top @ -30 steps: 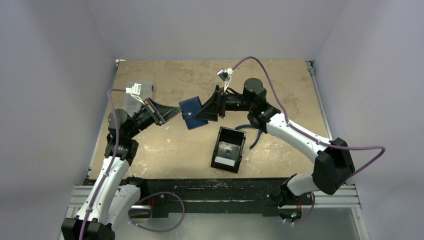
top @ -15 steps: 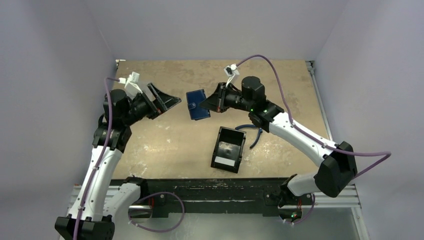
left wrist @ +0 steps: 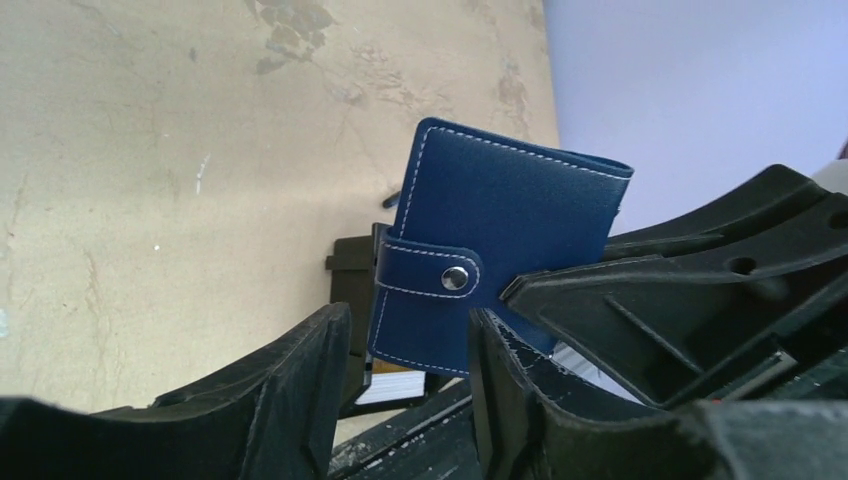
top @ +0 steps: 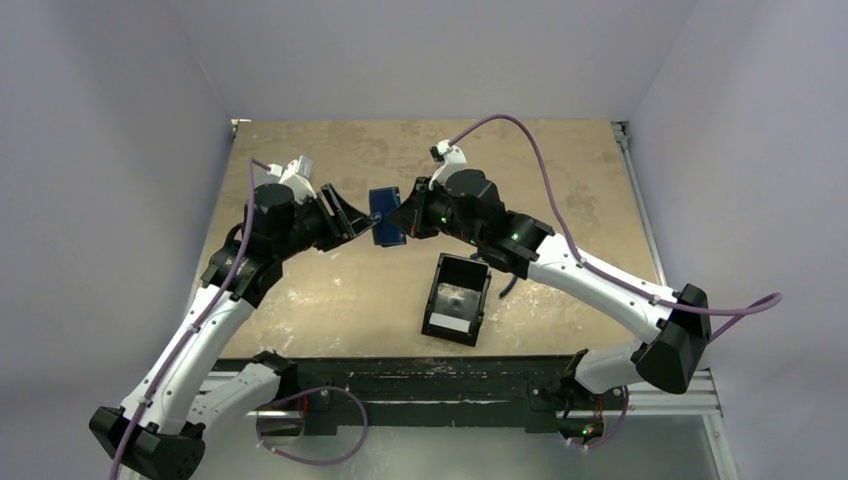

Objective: Put the credit cards into the card holder
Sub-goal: Open the card holder.

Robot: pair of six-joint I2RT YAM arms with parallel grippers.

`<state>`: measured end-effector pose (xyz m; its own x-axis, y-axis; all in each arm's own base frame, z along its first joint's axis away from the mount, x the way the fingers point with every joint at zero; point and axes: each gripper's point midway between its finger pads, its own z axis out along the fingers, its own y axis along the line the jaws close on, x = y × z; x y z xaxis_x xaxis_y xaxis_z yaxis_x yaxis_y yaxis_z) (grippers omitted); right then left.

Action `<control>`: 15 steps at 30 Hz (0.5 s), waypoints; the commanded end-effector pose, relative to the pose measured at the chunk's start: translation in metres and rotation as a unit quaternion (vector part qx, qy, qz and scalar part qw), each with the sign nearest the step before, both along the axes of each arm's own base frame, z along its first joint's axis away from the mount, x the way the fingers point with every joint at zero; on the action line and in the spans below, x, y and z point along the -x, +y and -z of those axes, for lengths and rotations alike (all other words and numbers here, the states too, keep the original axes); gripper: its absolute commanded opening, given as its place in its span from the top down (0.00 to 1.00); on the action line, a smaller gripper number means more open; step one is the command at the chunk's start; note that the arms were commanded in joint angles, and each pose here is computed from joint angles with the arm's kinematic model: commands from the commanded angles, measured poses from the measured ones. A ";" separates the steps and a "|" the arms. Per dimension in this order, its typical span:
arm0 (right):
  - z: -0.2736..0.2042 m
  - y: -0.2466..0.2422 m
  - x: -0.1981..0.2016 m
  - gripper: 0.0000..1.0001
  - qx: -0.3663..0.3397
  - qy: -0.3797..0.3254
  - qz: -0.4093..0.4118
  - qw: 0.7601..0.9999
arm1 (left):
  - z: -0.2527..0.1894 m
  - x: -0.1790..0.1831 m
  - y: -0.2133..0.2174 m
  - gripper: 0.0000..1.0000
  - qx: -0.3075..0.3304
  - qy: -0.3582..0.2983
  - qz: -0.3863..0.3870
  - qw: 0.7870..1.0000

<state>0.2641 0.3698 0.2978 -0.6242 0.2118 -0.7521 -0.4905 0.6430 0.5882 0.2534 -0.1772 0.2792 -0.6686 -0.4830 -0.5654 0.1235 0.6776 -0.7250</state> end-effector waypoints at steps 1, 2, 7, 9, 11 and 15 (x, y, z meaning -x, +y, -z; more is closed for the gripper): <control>-0.034 -0.007 -0.010 1.00 -0.014 -0.037 0.047 0.998 | -0.020 -0.011 0.004 0.52 -0.028 -0.044 -0.032 0.998; -0.035 -0.005 -0.010 1.00 -0.014 -0.038 0.046 0.998 | -0.020 -0.012 0.001 0.52 -0.029 -0.044 -0.029 0.998; -0.035 0.003 -0.006 1.00 -0.008 -0.041 0.039 0.998 | -0.017 -0.014 -0.015 0.47 -0.036 -0.045 -0.014 0.998; -0.036 0.004 -0.005 1.00 -0.007 -0.042 0.036 0.998 | -0.015 -0.015 -0.020 0.47 -0.039 -0.045 -0.013 0.998; -0.039 0.006 -0.002 1.00 -0.011 -0.045 0.030 0.998 | -0.012 -0.015 -0.022 0.47 -0.044 -0.043 -0.014 0.998; -0.042 0.012 0.006 1.00 -0.024 -0.046 0.005 0.999 | -0.011 -0.018 -0.024 0.46 -0.049 -0.045 -0.016 0.998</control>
